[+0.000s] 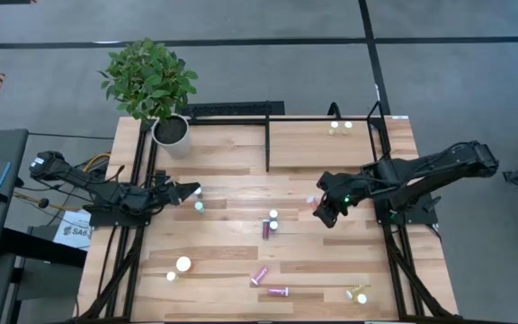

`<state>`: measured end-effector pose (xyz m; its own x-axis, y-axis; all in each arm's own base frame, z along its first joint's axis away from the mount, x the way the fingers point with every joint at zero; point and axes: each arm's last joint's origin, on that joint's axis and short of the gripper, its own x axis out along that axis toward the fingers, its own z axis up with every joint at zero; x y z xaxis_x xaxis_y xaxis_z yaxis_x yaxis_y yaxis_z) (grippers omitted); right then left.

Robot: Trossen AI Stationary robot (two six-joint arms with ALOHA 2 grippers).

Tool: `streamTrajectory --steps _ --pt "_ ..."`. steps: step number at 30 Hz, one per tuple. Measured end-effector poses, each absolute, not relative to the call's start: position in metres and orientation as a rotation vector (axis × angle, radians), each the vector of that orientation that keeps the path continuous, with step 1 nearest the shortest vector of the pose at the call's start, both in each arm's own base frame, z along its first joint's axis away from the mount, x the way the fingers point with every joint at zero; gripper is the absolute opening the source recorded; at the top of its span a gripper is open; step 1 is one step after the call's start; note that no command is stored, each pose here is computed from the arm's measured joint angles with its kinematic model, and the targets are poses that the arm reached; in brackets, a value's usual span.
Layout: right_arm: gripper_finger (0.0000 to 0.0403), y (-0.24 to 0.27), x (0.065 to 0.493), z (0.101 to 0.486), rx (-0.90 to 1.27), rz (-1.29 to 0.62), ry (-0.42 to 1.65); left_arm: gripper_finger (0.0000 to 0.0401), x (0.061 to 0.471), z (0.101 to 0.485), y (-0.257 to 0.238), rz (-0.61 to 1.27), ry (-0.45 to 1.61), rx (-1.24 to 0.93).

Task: Pick and place medicine bottles onto shelf by color
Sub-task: Move the top orange pill bottle to the center of the table

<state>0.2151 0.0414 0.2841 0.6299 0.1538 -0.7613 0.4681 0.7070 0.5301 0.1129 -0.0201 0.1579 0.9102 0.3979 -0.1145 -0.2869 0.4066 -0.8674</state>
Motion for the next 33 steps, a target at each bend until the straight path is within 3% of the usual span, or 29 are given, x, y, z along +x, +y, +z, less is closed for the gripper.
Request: streamTrajectory --steps 7,14,24,33 --pt "0.0127 0.042 0.215 0.284 0.786 -0.199 0.894 0.018 0.113 0.156 -0.02 0.445 -0.099 -1.058" --pt "0.0127 0.044 0.214 0.284 0.786 -0.193 0.9 0.018 0.114 0.163 -0.021 0.374 -0.163 -1.218" --pt "0.0127 0.045 0.213 0.284 0.798 -0.159 0.931 0.018 0.112 0.159 -0.018 0.467 -0.24 -1.35" --pt "0.0127 0.058 0.21 0.284 0.77 -0.103 0.953 0.018 0.12 0.202 -0.025 0.145 -0.398 -1.269"
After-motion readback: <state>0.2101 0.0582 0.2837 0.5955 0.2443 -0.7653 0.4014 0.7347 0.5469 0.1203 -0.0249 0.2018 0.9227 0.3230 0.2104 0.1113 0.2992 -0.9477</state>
